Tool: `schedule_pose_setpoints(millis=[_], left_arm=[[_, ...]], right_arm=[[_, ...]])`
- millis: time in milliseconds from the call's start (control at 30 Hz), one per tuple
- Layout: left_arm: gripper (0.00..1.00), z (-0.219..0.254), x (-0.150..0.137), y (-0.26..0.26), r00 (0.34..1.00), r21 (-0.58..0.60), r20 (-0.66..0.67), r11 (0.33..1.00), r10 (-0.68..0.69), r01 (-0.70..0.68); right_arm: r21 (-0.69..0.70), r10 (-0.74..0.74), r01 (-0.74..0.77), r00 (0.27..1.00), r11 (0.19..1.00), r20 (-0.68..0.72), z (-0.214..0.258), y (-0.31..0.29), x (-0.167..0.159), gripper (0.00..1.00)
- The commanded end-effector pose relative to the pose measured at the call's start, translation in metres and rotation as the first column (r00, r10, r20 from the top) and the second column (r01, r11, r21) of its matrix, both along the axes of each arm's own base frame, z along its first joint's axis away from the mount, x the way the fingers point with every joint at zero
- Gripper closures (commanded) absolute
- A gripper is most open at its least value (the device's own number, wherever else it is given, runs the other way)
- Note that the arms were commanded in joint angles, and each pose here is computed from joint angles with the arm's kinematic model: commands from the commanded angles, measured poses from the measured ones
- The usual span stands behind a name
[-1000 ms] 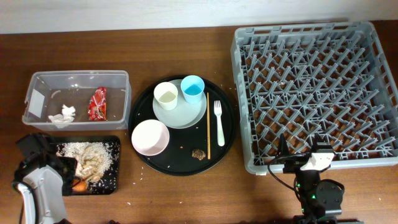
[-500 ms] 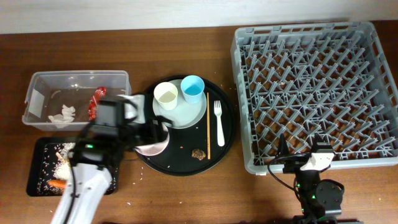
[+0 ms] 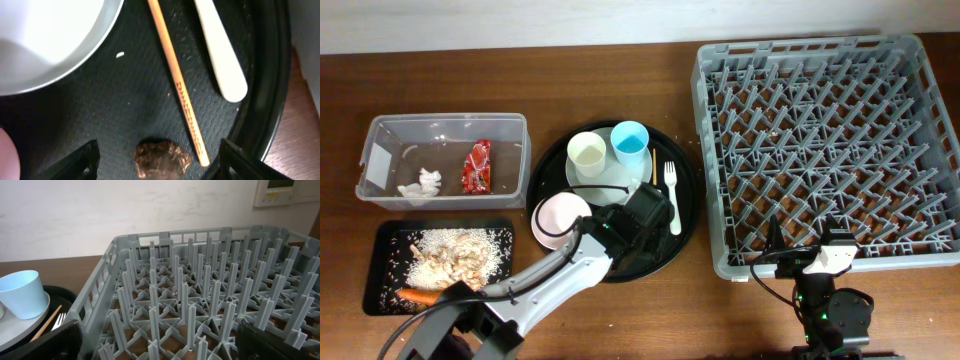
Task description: Sort waste into correct bins and load items into the dishwasher rack
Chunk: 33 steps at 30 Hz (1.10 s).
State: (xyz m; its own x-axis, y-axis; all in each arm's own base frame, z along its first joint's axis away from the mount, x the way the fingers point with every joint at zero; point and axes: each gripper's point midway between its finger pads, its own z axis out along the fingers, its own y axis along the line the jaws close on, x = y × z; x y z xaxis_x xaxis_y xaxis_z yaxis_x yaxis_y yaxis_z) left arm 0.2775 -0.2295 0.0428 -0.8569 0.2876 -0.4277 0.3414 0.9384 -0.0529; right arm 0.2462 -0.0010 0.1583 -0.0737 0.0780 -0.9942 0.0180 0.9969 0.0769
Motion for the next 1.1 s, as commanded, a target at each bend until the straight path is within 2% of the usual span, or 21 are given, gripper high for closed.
schedule_pose_setpoints(millis=[0, 233, 367, 567, 600, 700, 800, 867, 967, 1067], left_arm=[[0.31, -0.004, -0.004, -0.005, 0.999, -0.013, -0.031, 1.000, -0.009, 0.009], [0.43, -0.013, -0.015, 0.005, 0.996, 0.021, -0.085, 1.000, 0.024, -0.022], [0.43, -0.037, -0.023, 0.000, 0.987, 0.023, -0.162, 1.000, 0.013, -0.010], [0.45, -0.038, -0.023, 0.000, 0.986, 0.025, -0.163, 1.000, 0.014, -0.010], [0.50, -0.038, -0.023, 0.001, 0.986, 0.027, -0.165, 1.000, 0.014, -0.010], [0.58, -0.038, -0.023, 0.001, 0.986, 0.027, -0.164, 1.000, 0.014, -0.010], [0.75, -0.038, -0.023, 0.001, 0.986, 0.027, -0.164, 1.000, 0.014, -0.010], [0.78, -0.038, -0.023, 0.001, 0.986, 0.027, -0.164, 1.000, 0.015, -0.011], [0.77, -0.019, -0.018, 0.000, 0.991, 0.008, -0.135, 1.000, 0.018, -0.017], [0.76, 0.029, -0.006, 0.020, 0.995, -0.018, -0.066, 0.997, 0.078, -0.080]], right_arm=[[0.003, -0.006, 0.006, 1.000, 1.000, -0.005, -0.003, -0.001, 0.000, 0.01], [0.003, -0.006, 0.006, 1.000, 1.000, -0.005, -0.003, -0.001, 0.000, 0.02], [0.003, -0.006, 0.006, 1.000, 1.000, -0.005, -0.003, -0.001, 0.000, 0.01], [0.003, -0.006, 0.006, 1.000, 1.000, -0.005, -0.003, -0.001, 0.000, 0.01], [0.003, -0.006, 0.006, 1.000, 1.000, -0.005, -0.003, -0.001, 0.000, 0.01], [0.003, -0.006, 0.006, 1.000, 1.000, -0.005, -0.003, -0.001, 0.000, 0.01], [0.003, -0.006, 0.006, 1.000, 1.000, -0.005, -0.003, -0.001, 0.000, 0.01], [0.003, -0.006, 0.006, 1.000, 1.000, -0.005, -0.003, -0.001, 0.000, 0.02], [0.003, -0.006, 0.006, 1.000, 1.000, -0.005, -0.003, -0.001, 0.000, 0.01], [0.003, -0.006, 0.006, 1.000, 1.000, -0.005, -0.003, -0.001, 0.000, 0.01]])
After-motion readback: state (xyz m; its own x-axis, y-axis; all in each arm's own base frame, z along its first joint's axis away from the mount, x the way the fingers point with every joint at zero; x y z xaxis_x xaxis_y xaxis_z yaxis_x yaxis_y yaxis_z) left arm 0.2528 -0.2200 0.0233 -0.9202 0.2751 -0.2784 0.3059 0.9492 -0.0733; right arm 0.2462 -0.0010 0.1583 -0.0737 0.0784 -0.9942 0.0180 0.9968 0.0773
